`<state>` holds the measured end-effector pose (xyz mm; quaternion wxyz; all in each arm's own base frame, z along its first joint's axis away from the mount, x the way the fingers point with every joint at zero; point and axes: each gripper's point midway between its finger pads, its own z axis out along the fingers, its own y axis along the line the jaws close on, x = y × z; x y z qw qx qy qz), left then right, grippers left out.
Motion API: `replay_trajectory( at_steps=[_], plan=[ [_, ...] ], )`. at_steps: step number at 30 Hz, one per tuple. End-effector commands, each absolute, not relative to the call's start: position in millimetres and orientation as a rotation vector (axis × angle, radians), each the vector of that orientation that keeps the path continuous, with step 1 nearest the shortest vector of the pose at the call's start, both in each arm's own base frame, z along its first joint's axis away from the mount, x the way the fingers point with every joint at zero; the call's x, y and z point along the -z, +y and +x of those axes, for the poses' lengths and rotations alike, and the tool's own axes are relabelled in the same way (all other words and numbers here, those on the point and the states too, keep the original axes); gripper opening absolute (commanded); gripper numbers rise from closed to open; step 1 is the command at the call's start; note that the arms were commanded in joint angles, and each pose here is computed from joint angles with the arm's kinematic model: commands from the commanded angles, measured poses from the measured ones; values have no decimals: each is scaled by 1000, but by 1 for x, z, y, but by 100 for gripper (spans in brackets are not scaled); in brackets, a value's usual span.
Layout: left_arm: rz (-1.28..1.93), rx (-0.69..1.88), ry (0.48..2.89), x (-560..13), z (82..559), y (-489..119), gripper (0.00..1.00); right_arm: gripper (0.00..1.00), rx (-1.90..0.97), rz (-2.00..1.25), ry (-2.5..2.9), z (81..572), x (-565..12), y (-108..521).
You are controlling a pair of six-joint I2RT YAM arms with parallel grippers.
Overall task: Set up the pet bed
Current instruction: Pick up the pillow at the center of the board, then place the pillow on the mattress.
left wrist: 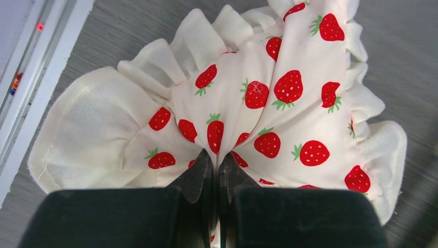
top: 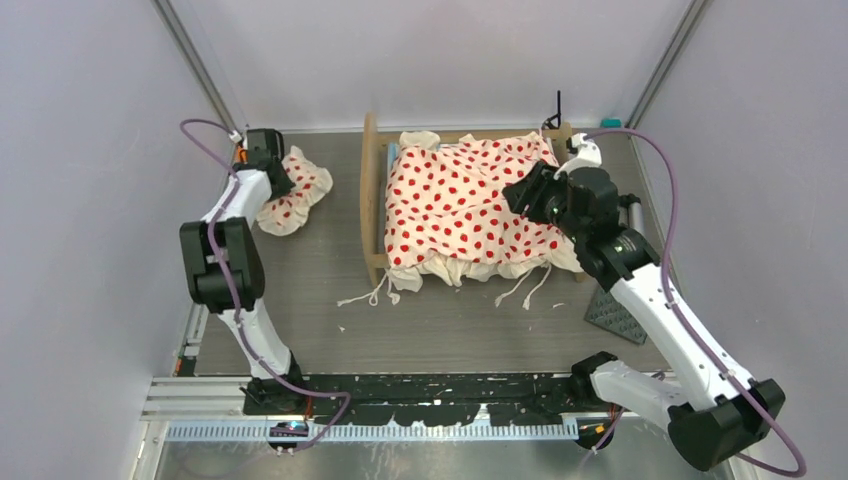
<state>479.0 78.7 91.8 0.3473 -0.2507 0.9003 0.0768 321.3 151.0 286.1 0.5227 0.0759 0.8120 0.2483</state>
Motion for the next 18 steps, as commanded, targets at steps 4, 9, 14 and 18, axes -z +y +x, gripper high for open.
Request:
replay_trajectory(
  at_steps=[4,9,14,18],
  plan=[
    [-480,160,1922,-282,448,26,0,53,-566,141,1813,297,-319,131],
    [-205,302,1755,-369,399,-41,0,52,-552,146,1768,281,-333,119],
    [245,499,1634,-422,345,-144,0,52,-549,154,1753,268,-337,112],
    [636,587,1516,-434,315,-212,0,52,-532,164,1762,259,-334,106]
  ],
)
